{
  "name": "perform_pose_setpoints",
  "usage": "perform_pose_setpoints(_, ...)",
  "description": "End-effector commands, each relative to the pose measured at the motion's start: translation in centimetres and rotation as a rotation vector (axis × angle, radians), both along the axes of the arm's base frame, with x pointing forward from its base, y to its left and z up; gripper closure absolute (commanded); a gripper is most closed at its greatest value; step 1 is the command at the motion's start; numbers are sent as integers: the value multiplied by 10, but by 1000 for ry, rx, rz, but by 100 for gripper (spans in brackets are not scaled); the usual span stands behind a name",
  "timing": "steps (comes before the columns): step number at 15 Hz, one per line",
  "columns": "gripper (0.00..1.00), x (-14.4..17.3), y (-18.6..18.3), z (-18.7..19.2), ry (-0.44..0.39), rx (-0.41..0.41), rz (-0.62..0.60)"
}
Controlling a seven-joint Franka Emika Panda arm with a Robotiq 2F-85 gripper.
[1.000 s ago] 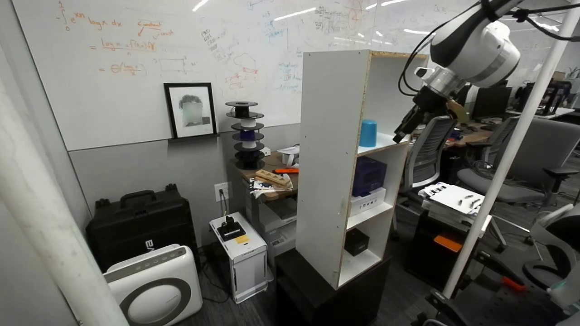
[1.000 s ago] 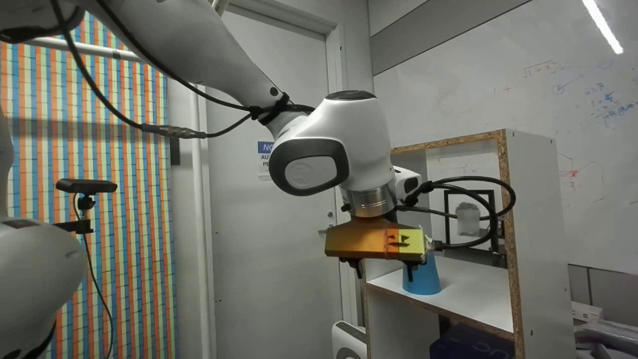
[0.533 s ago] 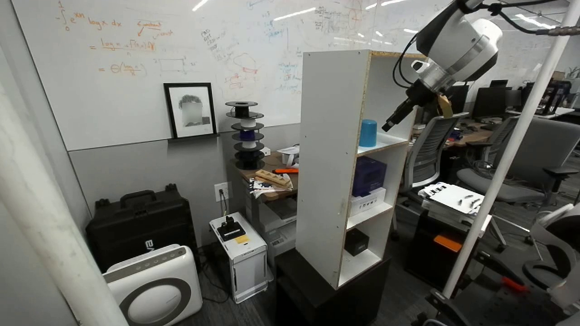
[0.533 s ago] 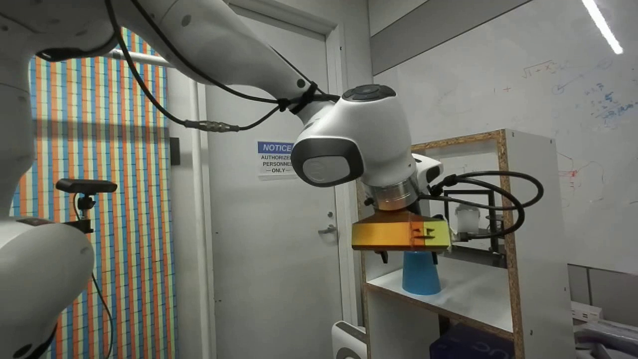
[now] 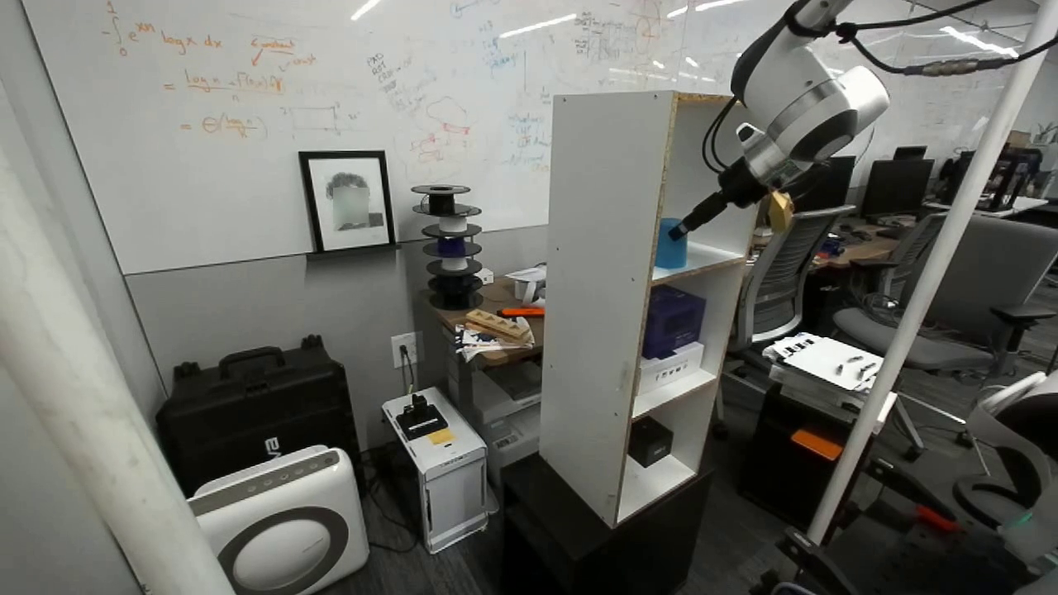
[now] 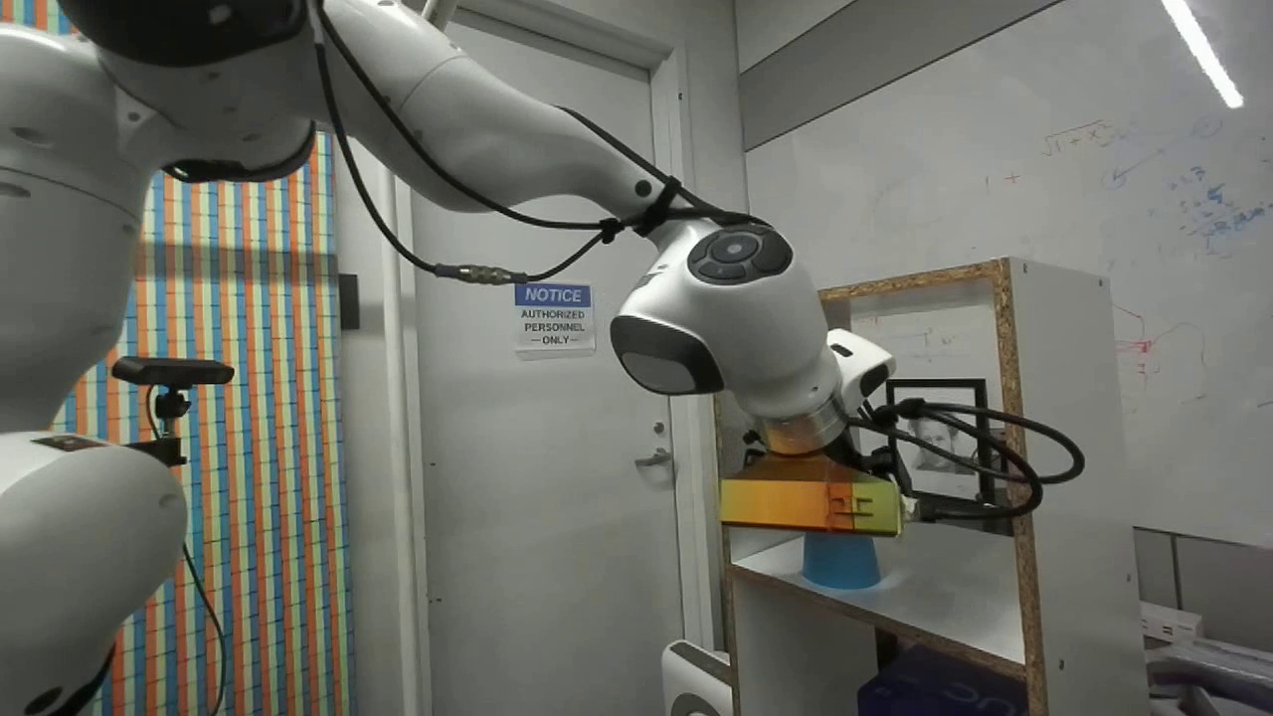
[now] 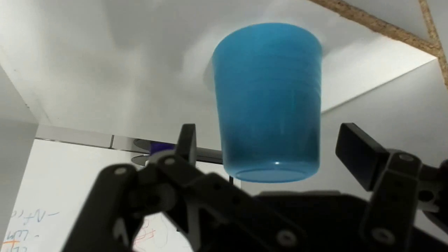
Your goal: Put the blue cup on top of the cabinet
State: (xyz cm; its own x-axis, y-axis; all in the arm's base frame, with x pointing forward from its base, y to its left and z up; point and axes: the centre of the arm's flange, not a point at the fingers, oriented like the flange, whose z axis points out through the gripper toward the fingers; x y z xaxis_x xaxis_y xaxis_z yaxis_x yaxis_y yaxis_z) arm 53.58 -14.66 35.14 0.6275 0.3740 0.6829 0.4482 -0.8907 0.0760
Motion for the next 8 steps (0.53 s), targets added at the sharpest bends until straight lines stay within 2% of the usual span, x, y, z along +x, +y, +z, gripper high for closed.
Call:
perform_pose_setpoints(1,0,52,-12,-25,-26,-29,-20)
perform_pose_setpoints(2,25,58,-11,-30,-33,-23,-23)
perform_pose_setpoints(3,26,62,-10,-34,-31,-19,-23)
perform_pose_setpoints(6,48,69,-2,-34,-17,4,-8)
perform_pose_setpoints(8,49,56,2,-29,-11,11,-8)
